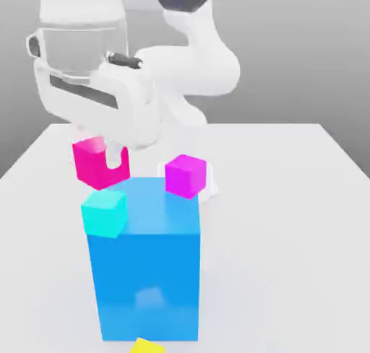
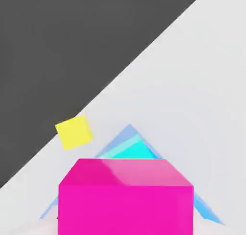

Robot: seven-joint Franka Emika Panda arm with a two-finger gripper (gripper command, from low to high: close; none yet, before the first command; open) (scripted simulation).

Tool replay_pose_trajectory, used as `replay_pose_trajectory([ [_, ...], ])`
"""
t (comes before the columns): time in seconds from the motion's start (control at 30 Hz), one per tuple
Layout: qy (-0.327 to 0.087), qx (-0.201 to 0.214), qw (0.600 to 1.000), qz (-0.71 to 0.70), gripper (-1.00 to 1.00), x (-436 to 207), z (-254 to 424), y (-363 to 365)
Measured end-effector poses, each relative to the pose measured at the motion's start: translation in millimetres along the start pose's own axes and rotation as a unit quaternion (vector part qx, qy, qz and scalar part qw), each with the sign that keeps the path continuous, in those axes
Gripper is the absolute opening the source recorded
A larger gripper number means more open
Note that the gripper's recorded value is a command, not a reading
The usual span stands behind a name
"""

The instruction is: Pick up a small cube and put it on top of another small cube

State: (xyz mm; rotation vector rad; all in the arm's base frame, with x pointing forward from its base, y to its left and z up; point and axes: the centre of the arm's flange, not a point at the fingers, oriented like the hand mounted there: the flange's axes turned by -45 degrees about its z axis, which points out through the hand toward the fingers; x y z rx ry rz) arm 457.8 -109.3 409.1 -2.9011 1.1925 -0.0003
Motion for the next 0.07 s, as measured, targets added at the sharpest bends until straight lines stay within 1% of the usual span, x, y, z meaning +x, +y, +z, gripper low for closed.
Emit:
replay_pose_trajectory([
  [0.07,0.0,0.0,1.0,0.0,1.0,0.0,0.0,0.0],
])
